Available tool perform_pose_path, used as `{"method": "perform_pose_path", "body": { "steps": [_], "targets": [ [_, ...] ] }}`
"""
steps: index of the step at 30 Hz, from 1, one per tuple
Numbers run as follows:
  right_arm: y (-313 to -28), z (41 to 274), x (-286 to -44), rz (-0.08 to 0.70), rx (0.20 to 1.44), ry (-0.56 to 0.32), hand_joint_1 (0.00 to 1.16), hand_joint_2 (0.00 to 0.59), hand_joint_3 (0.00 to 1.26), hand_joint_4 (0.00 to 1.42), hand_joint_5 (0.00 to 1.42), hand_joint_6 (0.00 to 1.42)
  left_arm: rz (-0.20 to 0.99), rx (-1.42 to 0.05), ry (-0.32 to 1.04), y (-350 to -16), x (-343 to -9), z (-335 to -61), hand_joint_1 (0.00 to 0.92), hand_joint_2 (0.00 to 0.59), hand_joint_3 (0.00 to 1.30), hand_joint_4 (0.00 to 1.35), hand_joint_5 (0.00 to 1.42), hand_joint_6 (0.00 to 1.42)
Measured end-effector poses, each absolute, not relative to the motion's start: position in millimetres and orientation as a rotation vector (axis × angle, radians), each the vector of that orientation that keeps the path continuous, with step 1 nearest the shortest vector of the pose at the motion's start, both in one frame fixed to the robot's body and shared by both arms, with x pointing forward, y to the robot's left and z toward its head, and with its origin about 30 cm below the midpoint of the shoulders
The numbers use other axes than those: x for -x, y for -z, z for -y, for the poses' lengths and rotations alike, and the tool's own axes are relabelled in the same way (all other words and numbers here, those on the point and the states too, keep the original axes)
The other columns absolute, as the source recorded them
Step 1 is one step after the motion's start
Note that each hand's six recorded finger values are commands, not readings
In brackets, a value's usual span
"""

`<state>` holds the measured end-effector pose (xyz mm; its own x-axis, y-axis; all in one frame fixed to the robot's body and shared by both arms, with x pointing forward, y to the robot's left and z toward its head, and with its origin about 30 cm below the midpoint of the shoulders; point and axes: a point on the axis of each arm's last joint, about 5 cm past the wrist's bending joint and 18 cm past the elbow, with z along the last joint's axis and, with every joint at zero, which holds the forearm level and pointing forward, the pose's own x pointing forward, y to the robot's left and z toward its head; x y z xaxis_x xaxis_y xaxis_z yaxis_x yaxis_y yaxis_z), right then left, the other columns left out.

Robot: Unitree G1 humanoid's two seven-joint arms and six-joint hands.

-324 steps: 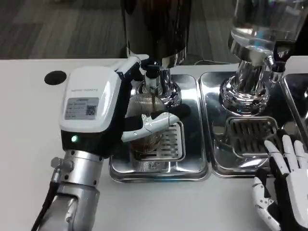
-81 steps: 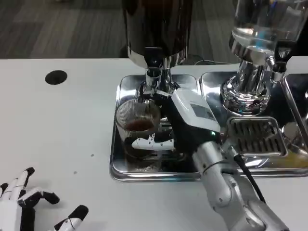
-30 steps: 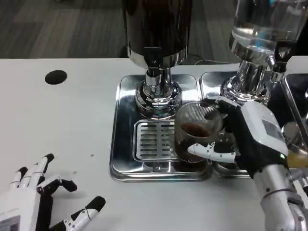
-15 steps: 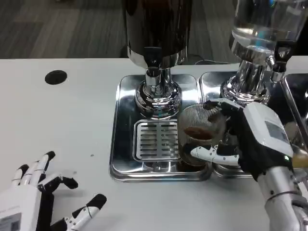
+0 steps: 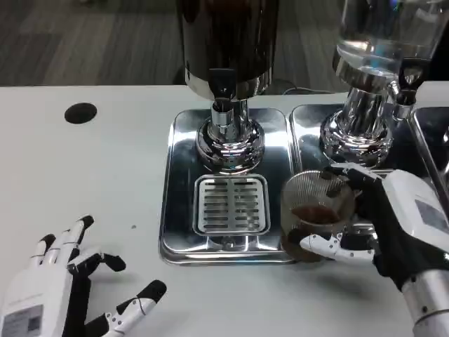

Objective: Grasp the cup under the faucet to collect the drink, then remove the cup.

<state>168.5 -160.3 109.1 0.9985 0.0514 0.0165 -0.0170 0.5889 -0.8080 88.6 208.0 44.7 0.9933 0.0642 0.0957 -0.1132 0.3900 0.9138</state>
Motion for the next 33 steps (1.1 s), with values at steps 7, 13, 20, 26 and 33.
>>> {"method": "perform_pose_path", "body": {
  "steps": [7, 13, 20, 26, 33],
  "targets": [
    [-107, 162, -155, 0.03, 0.94, -0.048, 0.78, 0.202, 0.61, 0.67, 0.6, 0.59, 0.046, -1.166, -0.111, -45, -88, -208, 0.0, 0.116, 0.6, 0.0, 0.13, 0.08],
    [-106, 163, -148, 0.03, 0.941, -0.053, 0.78, 0.202, 0.61, 0.67, 0.6, 0.59, 0.052, -1.165, -0.103, -45, -91, -207, 0.0, 0.116, 0.6, 0.0, 0.13, 0.08],
    [-105, 163, -139, 0.034, 0.942, -0.061, 0.78, 0.202, 0.61, 0.67, 0.6, 0.59, 0.061, -1.162, -0.09, -45, -95, -204, 0.0, 0.116, 0.6, 0.0, 0.13, 0.08],
    [-104, 165, -132, 0.028, 0.95, -0.068, 0.78, 0.202, 0.61, 0.67, 0.6, 0.59, 0.059, -1.159, -0.082, -44, -94, -202, 0.0, 0.116, 0.6, 0.0, 0.13, 0.08],
    [-99, 166, -123, 0.016, 0.945, -0.085, 0.78, 0.202, 0.61, 0.67, 0.6, 0.59, 0.055, -1.161, -0.081, -43, -95, -202, 0.0, 0.116, 0.6, 0.0, 0.13, 0.08]
  ]
}}
